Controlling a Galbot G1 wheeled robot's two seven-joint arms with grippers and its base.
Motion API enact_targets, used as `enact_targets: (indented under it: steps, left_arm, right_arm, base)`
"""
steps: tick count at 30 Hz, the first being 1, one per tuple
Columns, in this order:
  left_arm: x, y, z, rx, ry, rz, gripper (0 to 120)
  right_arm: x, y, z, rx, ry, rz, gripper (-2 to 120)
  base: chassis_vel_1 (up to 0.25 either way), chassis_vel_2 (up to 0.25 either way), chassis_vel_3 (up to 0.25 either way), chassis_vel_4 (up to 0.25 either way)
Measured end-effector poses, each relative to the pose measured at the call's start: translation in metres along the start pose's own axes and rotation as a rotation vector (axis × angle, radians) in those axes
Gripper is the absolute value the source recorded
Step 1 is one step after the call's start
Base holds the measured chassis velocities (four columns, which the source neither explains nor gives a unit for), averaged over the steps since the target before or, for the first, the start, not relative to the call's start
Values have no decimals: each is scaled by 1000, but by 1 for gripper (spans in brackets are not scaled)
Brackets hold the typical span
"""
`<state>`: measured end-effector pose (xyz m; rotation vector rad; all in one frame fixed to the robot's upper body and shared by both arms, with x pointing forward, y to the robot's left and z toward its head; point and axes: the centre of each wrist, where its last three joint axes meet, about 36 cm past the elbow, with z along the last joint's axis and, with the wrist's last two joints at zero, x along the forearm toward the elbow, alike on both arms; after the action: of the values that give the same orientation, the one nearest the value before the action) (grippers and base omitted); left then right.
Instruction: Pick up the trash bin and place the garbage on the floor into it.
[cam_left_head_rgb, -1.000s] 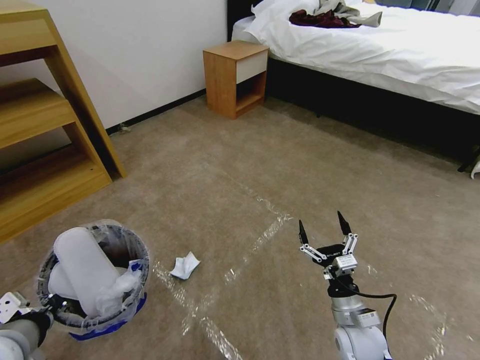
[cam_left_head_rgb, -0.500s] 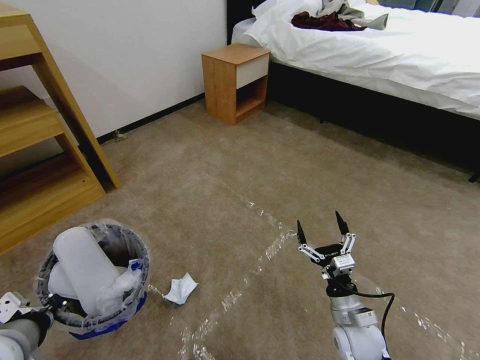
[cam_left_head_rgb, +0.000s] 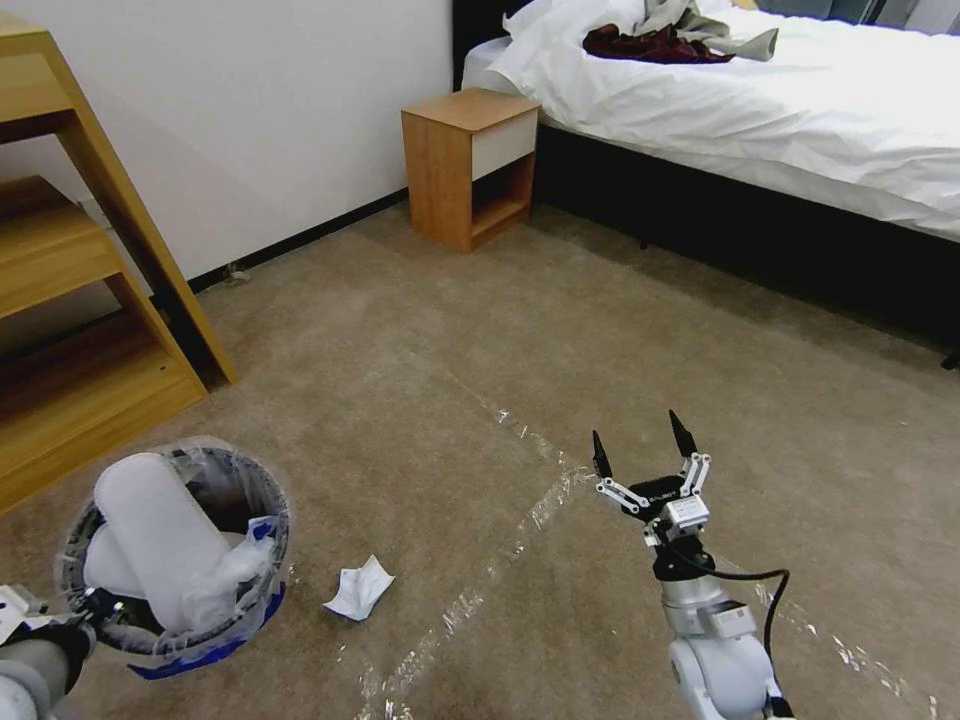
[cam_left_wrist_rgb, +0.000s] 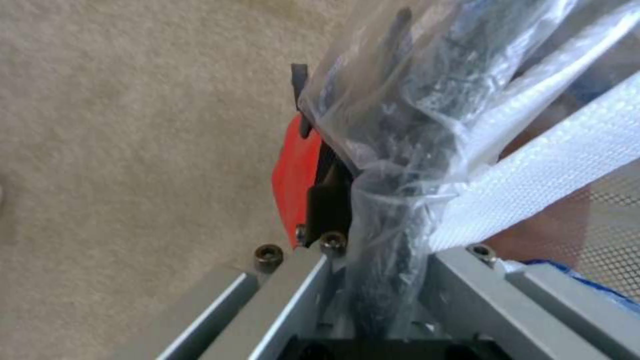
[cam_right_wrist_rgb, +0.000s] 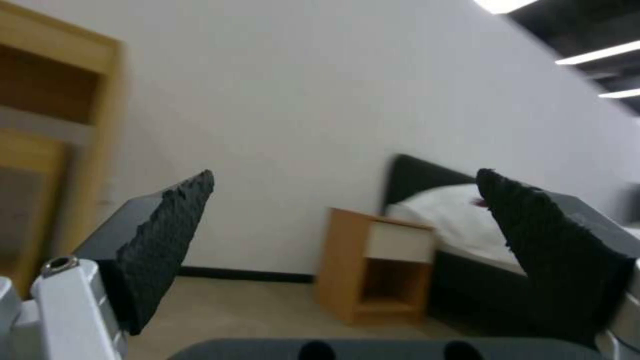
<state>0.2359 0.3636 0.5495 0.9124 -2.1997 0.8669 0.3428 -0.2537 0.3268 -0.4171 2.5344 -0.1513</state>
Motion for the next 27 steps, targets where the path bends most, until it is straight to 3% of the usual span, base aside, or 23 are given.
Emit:
enact_targets:
  steps: [5, 8, 12, 27]
  left_arm:
    - [1, 4, -5, -3, -18, -20, 0]
    - [-1, 4, -7, -10, -24, -23, 0]
    - [-10, -2, -9, -35, -16, -10, 0]
    - [-16, -6, -10, -39, -5, 3, 0]
  right_arm:
    - [-23, -30, 5, -4, -11, -208, 100]
    - [-49, -70, 14, 0, 11, -465, 100]
    - [-67, -93, 17, 2, 41, -639, 100]
    - [-130, -70, 53, -10, 60, -1089, 100]
  base:
    - [0, 0, 0, 0]
    - [0, 0, 0, 0]
    - [0, 0, 0, 0]
    - [0, 0, 0, 0]
